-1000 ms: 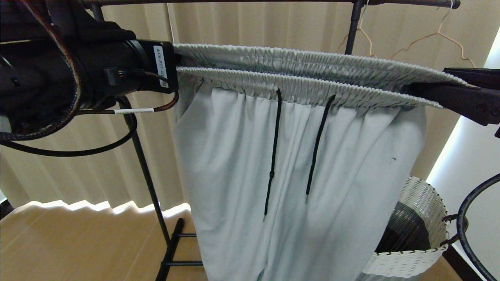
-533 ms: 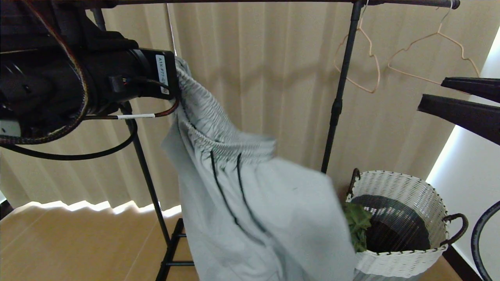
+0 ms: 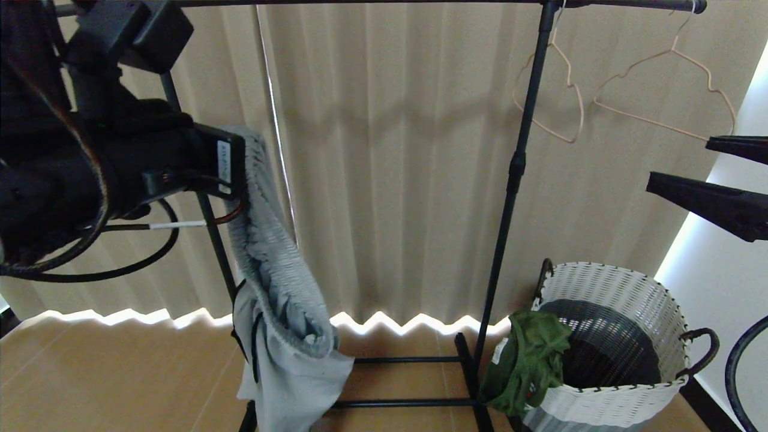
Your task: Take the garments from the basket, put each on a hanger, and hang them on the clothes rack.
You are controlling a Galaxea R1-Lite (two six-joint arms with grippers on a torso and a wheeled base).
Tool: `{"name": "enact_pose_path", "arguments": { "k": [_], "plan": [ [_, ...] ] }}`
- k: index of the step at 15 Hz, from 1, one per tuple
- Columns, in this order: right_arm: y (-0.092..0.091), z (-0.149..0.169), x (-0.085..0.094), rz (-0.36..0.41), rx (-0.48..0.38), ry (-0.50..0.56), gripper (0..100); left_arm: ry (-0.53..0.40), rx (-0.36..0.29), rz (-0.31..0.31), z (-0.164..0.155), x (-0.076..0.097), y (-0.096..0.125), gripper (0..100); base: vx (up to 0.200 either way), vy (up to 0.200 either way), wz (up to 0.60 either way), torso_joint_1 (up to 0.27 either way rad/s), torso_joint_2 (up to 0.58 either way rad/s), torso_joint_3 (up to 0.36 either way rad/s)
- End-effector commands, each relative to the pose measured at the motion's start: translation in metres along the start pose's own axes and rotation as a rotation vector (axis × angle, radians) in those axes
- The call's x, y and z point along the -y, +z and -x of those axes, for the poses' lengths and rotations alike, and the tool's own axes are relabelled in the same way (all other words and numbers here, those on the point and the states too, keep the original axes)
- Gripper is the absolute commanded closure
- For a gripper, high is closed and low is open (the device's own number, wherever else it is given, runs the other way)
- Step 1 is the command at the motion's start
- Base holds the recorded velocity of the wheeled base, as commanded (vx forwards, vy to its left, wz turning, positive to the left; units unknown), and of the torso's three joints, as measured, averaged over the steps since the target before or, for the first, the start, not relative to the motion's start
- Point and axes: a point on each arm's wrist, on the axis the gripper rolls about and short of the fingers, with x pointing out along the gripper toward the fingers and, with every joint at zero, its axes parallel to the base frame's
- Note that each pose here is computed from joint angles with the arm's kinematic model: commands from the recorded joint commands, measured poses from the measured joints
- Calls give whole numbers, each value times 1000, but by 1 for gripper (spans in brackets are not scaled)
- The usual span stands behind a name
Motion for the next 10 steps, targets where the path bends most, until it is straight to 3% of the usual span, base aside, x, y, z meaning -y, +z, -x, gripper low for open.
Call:
{"name": "enact_pose_path", "arguments": {
  "k": [1,3,5,8,10],
  "plan": [
    [-18,4,10,50,-75,-133,0,97,-10,-17,34,-31,-17,100,0,0,0,0,0,0],
    [-25,10,13,63,-93,-182,0,111,-23,-1,54,-37,-32,100,0,0,0,0,0,0],
    [-26,11,18,58,-102,-227,0,111,-83,30,71,-39,-51,100,0,0,0,0,0,0],
    [-28,11,22,55,-98,-257,0,26,-176,145,92,-37,-70,100,0,0,0,0,0,0],
    [-31,9,24,56,-61,-277,0,3,-198,181,100,-35,-80,100,0,0,0,0,0,0]
  ]
}}
